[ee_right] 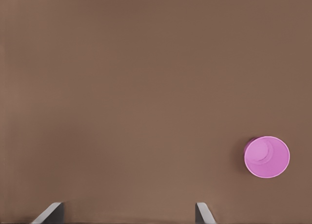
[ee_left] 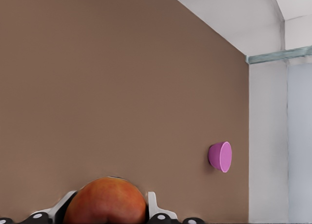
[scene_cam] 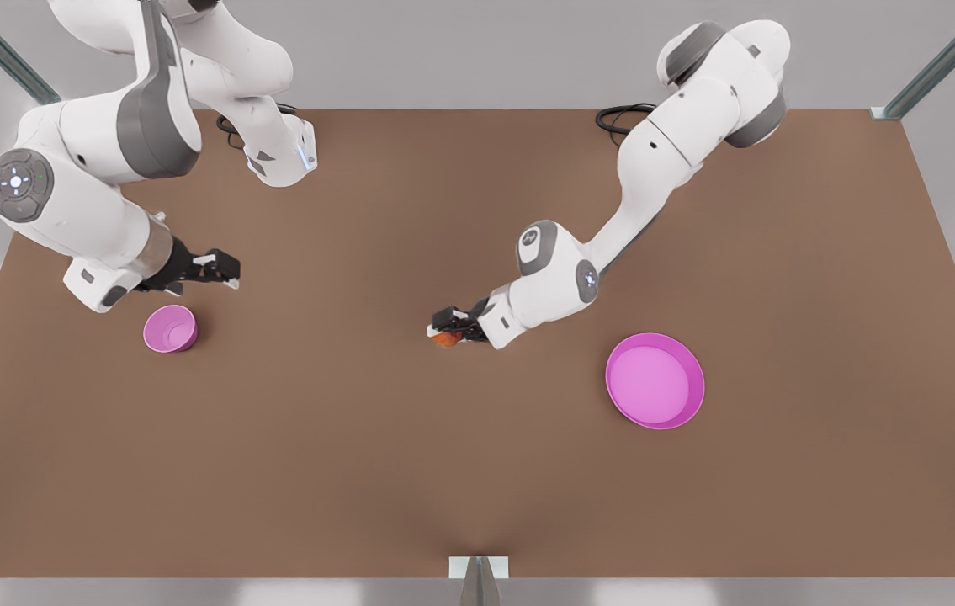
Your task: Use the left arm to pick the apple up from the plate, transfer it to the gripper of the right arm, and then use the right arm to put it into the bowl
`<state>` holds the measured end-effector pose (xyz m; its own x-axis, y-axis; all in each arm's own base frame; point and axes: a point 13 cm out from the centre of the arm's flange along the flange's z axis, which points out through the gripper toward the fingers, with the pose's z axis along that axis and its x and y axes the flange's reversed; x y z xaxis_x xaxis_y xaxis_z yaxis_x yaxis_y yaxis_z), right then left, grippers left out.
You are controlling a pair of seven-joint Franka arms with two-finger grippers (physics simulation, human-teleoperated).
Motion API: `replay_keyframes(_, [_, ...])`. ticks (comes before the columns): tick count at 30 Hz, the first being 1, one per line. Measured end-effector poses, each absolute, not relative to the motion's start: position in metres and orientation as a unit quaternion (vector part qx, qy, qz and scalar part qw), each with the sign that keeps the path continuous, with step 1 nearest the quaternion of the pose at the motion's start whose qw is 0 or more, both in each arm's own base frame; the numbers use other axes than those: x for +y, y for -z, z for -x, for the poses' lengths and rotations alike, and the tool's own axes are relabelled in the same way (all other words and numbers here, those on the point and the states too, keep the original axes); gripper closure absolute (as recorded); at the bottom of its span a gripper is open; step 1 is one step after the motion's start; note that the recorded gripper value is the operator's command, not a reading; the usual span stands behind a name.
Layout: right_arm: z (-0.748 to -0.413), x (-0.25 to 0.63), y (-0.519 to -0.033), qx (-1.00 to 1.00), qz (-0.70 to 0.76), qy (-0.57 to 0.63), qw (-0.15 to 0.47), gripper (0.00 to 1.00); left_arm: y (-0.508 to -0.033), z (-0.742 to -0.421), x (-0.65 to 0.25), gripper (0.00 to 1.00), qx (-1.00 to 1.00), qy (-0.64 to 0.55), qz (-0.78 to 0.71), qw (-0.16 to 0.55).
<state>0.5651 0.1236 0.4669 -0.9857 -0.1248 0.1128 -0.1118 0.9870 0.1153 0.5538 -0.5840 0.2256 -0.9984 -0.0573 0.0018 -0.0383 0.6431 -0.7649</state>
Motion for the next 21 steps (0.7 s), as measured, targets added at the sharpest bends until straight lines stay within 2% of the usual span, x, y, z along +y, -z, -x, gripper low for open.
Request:
replay_keyframes(2, [-0.573, 0.153, -0.446, -0.989, -0.056, 0.114, 0.078, 0.0, -0.225, -0.542, -0.603, 0.33, 0.891, 0.452, 0.038, -0.011])
replay_keyframes(4, [-0.584, 0.188, -0.425, -0.976, -0.042, 0.19, 0.097, 0.0, -0.23, -0.534, -0.621, 0.45, 0.876, 0.481, 0.031, -0.019])
replay_keyframes(10, [-0.613, 0.28, -0.347, -0.899, 0.045, 0.395, 0.185, 0.0, -0.235, -0.545, -0.663, 0.45, 0.84, 0.539, -0.05, 0.03])
replay_keyframes(17, [-0.628, 0.271, -0.335, -0.858, 0.109, 0.462, 0.195, 0.0, -0.229, -0.532, -0.675, 0.43, 0.818, 0.536, -0.183, 0.106])
replay_keyframes(21, [-0.621, 0.266, -0.313, -0.845, 0.127, 0.475, 0.211, 0.0, -0.237, -0.517, -0.691, 0.44, 0.789, 0.547, -0.244, 0.14])
